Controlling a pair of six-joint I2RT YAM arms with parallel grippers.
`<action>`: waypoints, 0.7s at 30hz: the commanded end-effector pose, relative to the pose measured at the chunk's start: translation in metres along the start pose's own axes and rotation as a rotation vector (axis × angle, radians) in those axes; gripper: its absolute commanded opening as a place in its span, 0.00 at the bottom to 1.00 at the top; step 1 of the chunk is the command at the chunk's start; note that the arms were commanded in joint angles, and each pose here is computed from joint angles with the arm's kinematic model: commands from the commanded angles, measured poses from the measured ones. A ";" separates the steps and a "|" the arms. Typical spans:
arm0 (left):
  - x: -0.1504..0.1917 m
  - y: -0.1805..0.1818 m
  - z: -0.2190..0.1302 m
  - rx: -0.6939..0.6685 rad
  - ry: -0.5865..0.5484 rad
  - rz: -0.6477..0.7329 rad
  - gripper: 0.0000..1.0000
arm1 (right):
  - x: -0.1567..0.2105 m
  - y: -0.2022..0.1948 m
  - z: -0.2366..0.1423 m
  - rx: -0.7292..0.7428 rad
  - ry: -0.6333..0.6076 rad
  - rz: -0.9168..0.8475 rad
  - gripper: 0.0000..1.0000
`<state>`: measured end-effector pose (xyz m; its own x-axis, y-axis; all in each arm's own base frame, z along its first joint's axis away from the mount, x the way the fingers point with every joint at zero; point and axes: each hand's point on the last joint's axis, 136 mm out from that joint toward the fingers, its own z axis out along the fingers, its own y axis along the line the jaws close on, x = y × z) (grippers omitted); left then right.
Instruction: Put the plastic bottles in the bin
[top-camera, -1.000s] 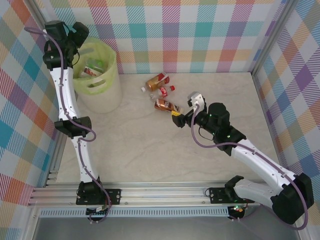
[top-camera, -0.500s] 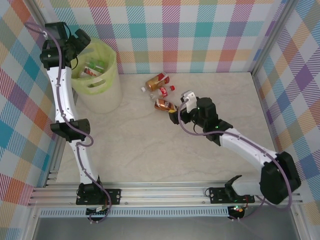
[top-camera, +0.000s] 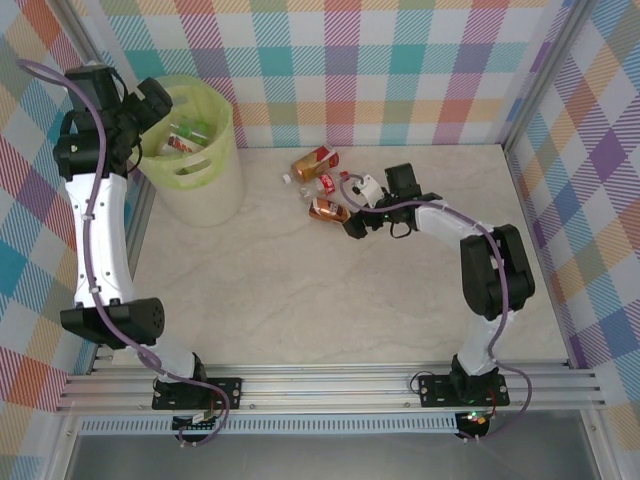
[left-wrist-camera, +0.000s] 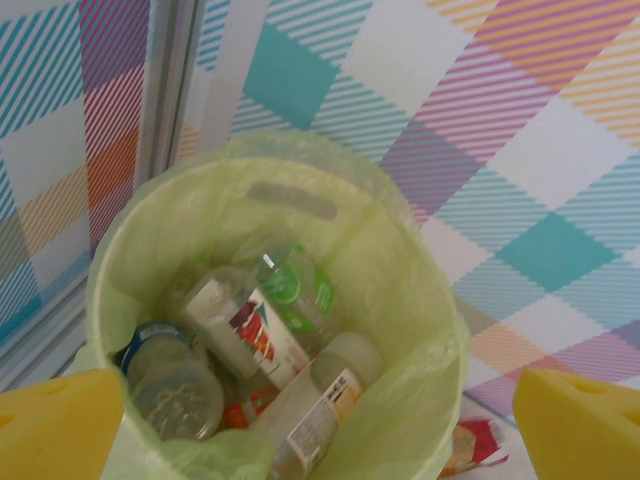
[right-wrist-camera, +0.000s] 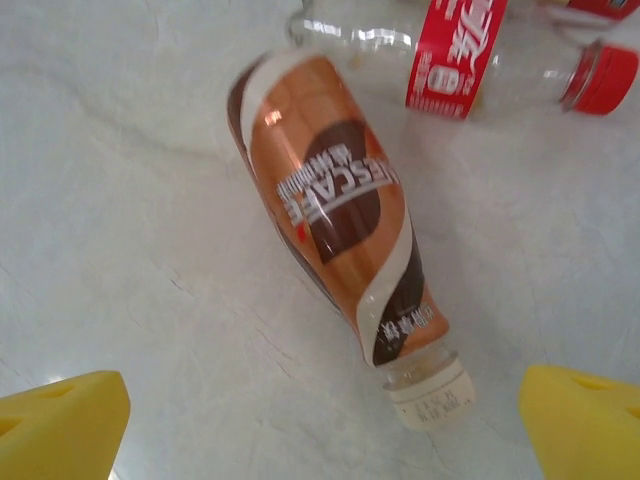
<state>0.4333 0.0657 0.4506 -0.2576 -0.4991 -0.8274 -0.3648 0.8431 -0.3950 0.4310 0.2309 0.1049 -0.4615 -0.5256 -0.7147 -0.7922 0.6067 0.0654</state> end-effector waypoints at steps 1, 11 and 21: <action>-0.005 -0.001 -0.013 0.016 -0.065 0.035 1.00 | 0.014 0.006 0.003 -0.121 0.078 -0.119 0.99; 0.046 -0.006 -0.044 0.169 0.033 -0.043 1.00 | 0.035 -0.023 0.048 -0.111 0.214 -0.215 0.88; 0.097 -0.026 -0.063 0.387 0.156 -0.056 1.00 | 0.046 -0.009 0.072 -0.156 0.277 -0.312 0.74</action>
<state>0.3632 0.0055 0.4073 -0.3494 -0.5403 -0.7655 -0.1239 0.8365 -0.5338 0.4523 0.2332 0.0225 -0.3176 -0.7996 -0.5097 -0.9282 0.3721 -0.0055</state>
